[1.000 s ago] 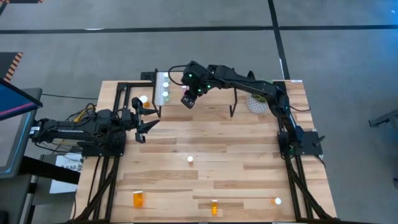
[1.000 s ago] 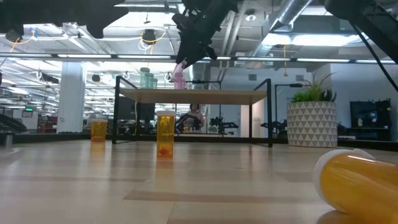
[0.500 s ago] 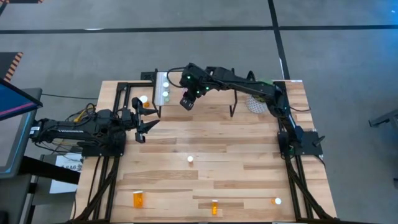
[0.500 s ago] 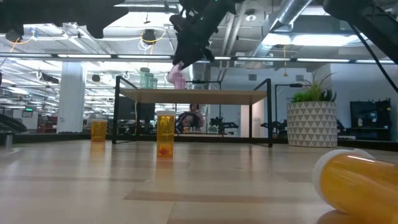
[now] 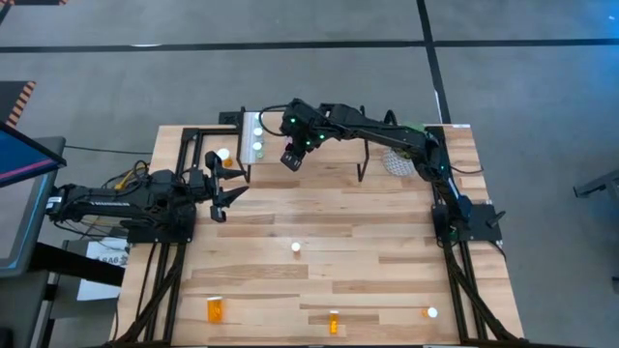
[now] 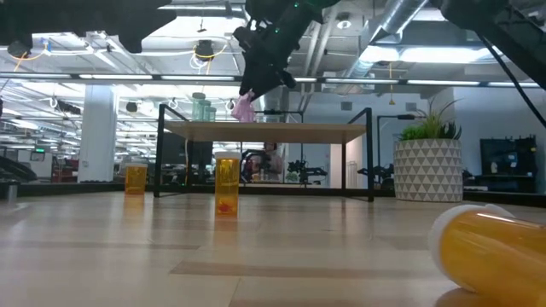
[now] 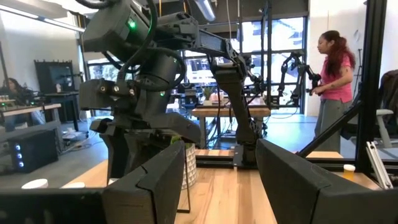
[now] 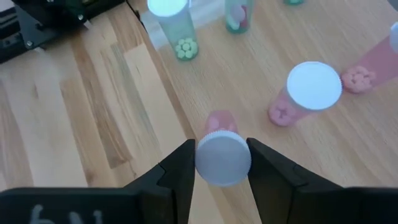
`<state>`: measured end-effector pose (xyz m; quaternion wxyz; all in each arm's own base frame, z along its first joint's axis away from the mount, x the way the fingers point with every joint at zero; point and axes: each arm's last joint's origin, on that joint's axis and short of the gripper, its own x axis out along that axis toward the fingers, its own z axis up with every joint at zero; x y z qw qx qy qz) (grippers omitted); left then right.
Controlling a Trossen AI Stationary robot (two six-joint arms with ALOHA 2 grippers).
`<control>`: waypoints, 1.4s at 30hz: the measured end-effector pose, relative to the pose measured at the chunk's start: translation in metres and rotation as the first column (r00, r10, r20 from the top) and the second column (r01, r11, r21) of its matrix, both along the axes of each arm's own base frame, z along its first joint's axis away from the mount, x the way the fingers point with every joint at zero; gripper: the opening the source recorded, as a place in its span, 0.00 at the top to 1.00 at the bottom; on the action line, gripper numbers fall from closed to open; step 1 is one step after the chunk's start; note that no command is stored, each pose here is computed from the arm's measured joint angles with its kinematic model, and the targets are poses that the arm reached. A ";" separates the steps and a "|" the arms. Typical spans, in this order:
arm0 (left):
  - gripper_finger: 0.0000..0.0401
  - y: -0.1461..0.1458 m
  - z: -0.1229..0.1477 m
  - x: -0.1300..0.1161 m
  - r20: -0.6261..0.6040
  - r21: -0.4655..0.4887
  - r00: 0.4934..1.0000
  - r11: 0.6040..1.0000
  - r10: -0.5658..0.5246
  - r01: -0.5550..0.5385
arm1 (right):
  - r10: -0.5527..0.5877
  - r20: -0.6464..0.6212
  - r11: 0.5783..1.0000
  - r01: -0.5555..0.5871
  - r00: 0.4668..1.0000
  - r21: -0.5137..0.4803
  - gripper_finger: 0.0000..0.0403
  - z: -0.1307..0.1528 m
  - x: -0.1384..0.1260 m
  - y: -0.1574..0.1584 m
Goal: Pick and place medicine bottles onto shelf by color
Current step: Put the pink pill bottle on the shelf aligned with the other pink pill bottles
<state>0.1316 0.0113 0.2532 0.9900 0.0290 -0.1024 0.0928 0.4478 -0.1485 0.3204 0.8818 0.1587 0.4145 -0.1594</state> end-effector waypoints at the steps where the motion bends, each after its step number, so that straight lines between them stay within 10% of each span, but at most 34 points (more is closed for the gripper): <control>1: 0.53 0.000 0.000 0.000 0.000 0.000 1.000 1.000 0.000 0.000 | 0.000 -0.001 1.000 0.000 1.000 0.000 0.59 0.000 0.000 0.000; 22: 0.53 0.000 -0.001 0.000 -0.009 0.001 1.000 1.000 0.000 0.000 | -0.005 -0.017 1.000 0.005 1.000 -0.009 0.53 0.005 -0.004 0.005; 42: 0.53 -0.001 -0.007 0.001 -0.061 -0.056 0.997 0.998 -0.044 0.040 | -0.078 -0.255 0.963 0.007 0.964 -0.270 0.57 -0.002 -0.035 0.153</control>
